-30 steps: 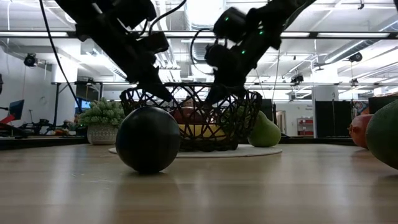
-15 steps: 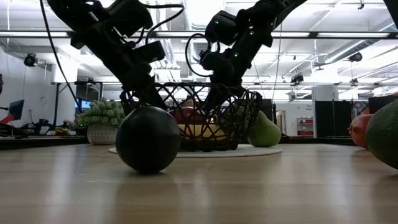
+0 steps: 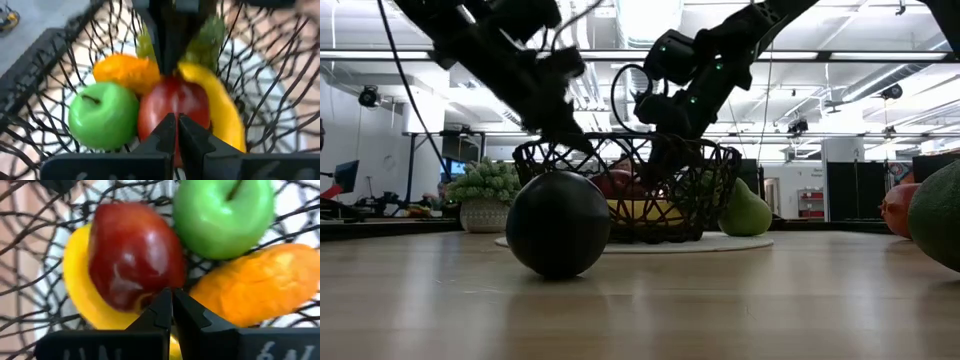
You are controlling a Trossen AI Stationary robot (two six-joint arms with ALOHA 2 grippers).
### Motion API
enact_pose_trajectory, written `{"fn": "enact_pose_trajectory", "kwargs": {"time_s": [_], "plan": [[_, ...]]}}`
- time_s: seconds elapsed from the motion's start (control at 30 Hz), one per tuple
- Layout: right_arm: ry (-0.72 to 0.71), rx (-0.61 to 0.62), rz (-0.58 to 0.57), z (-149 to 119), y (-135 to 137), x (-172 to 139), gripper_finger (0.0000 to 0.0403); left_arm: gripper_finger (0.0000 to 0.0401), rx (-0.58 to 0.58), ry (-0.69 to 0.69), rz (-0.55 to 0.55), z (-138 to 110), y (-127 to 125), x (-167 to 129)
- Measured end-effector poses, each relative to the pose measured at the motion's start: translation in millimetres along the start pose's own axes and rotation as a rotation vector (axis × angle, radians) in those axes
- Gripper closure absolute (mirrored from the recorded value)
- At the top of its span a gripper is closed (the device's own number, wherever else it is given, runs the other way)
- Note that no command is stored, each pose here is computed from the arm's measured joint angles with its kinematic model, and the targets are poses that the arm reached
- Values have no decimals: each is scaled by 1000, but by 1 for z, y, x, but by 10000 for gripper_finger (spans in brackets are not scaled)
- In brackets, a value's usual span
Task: Build produce basket
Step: Put the red apple into the wire basket
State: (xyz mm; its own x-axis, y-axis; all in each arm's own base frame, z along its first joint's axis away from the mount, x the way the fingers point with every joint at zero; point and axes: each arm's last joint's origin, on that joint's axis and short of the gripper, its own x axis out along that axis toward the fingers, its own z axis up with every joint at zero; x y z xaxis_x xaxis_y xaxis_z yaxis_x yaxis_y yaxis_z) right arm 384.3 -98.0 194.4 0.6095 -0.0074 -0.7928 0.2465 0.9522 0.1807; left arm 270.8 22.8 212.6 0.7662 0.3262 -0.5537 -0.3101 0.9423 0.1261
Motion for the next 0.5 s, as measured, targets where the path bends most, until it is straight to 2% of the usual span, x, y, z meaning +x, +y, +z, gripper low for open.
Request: {"fn": "enact_pose_trajectory", "kwargs": {"time_s": [0.17,0.4,0.5], "plan": [[-88,-19,76,9,5,0,394,400,-19,-112,-33,14,0,-31],[-219,-34,96,21,7,0,394,400,-79,-250,-125,24,-9,-84],[-215,-59,92,22,7,-2,394,400,-78,-276,-152,21,-14,-98]]}}
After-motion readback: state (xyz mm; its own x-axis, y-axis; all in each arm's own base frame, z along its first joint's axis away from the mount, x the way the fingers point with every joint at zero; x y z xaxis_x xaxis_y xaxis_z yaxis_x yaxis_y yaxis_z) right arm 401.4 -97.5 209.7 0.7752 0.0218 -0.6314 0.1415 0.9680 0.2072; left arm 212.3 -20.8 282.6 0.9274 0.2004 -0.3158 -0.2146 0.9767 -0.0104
